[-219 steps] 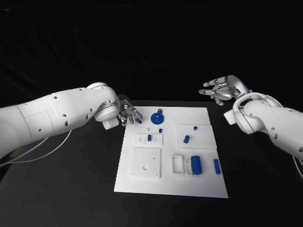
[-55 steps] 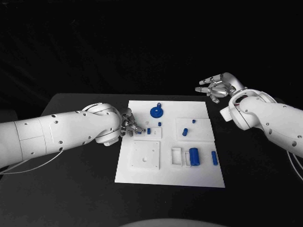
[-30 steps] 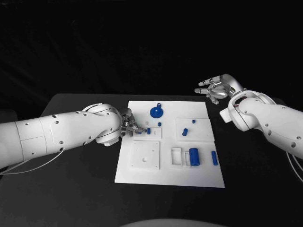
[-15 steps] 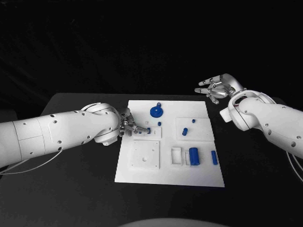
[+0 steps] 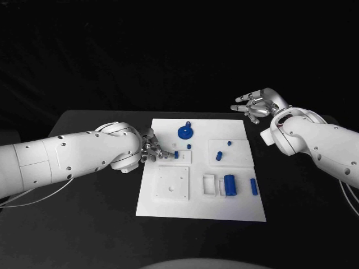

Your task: Assemble the parts on the task board

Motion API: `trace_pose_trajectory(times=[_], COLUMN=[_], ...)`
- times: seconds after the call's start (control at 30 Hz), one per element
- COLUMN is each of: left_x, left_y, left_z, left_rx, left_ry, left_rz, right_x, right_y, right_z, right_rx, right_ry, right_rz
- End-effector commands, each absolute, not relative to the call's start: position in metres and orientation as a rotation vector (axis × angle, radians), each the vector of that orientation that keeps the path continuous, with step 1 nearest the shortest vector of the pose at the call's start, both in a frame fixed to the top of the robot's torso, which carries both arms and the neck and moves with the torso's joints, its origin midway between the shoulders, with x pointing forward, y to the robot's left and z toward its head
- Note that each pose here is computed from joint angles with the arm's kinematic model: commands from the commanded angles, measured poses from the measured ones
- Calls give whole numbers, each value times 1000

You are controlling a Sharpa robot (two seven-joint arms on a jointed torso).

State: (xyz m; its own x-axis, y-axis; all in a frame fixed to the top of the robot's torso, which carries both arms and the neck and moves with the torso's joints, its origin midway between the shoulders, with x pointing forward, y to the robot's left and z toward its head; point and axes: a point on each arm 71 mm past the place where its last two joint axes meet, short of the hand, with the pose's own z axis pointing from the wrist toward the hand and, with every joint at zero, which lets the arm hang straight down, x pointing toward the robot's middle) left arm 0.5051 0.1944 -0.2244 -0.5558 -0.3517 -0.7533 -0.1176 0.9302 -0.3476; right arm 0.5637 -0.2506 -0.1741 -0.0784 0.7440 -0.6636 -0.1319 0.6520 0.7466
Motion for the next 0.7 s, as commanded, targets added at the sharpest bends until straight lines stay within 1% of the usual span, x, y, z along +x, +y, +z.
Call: trace_pose_trajectory(times=[0.03, 0.2, 0.53, 0.7], left_x=[502, 504, 516, 521], left_y=[194, 194, 192, 192], left_z=[-228, -220, -186, -176], left_rx=[-361, -399, -485, -501], left_ry=[2176, 2149, 2073, 2046], left_rz=[-353, -405, -535, -559], right_x=[563, 563, 563, 563], right_y=[-249, -249, -248, -248], right_z=[-176, -177, -179, -179], right_rx=[531, 532, 536, 539], right_ry=[1493, 1495, 1497, 1497], right_rz=[798, 798, 798, 799])
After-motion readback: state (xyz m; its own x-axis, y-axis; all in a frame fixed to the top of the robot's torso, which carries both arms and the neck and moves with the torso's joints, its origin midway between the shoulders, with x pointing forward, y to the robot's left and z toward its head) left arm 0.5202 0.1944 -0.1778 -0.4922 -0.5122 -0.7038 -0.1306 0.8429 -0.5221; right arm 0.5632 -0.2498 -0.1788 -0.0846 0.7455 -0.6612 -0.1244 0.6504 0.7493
